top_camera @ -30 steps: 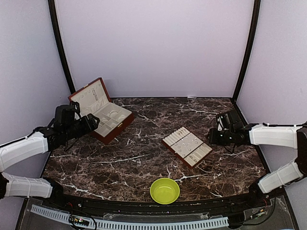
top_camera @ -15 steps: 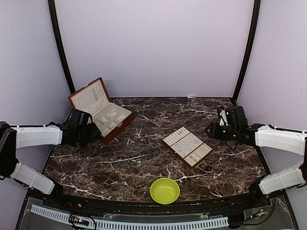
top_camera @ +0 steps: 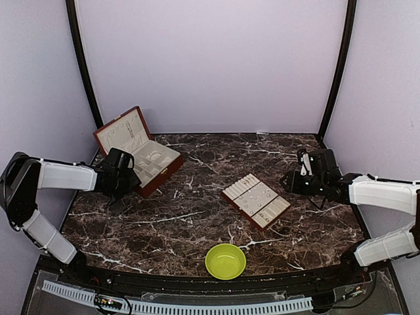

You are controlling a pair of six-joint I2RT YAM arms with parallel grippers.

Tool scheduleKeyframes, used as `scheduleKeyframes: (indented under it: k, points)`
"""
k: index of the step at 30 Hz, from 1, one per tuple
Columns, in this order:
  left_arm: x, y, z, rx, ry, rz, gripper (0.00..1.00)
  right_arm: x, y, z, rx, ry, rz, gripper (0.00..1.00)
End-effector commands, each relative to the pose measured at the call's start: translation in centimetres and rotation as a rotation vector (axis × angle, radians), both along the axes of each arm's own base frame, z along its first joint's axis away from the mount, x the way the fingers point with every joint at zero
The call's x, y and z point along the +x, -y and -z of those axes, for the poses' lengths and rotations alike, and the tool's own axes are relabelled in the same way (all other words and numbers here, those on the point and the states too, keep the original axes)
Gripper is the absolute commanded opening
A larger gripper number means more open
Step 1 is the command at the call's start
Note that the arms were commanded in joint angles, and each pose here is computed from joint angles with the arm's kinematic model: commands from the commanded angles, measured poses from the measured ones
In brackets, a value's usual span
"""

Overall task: Organize the mixed jewelry
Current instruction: Move the jewelry box to the center of the board.

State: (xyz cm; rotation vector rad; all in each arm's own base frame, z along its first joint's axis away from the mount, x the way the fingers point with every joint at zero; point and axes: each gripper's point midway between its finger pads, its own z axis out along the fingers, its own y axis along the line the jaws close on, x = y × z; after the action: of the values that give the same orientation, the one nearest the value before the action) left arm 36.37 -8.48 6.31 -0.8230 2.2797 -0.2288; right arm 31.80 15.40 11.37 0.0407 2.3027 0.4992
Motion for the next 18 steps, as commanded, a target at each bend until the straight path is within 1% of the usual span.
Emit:
scheduleKeyframes:
  k: [1, 5, 8, 10, 13, 15, 18]
  points:
    - [1.2, -0.5, -0.4, 0.024, 0.023, -0.016, 0.61, 0.5, -0.2, -0.3, 0.025, 0.035, -0.001, 0.48]
    - [1.6, -0.8, 0.0, 0.03, 0.023, -0.023, 0.51, 0.3, -0.7, -0.1, 0.046, 0.025, -0.021, 0.48]
    - [1.7, -1.2, 0.4, 0.043, 0.009, -0.02, 0.41, 0.2, -0.7, -0.2, 0.049, 0.026, -0.021, 0.48]
    - [1.6, -1.3, 0.5, 0.054, 0.001, -0.015, 0.36, 0.3, -0.6, -0.6, 0.048, 0.038, -0.018, 0.48]
    - [0.5, -1.9, 1.1, 0.084, -0.04, -0.011, 0.32, 0.6, -0.5, -1.5, 0.043, 0.058, -0.012, 0.48]
    - [-0.3, -2.3, 1.1, 0.101, -0.054, -0.01, 0.26, 0.7, -0.5, -2.3, 0.043, 0.077, -0.013, 0.49]
    - [-1.4, -2.8, 0.8, 0.123, -0.069, -0.005, 0.22, 0.9, -0.6, -3.5, 0.048, 0.1, -0.017, 0.49]
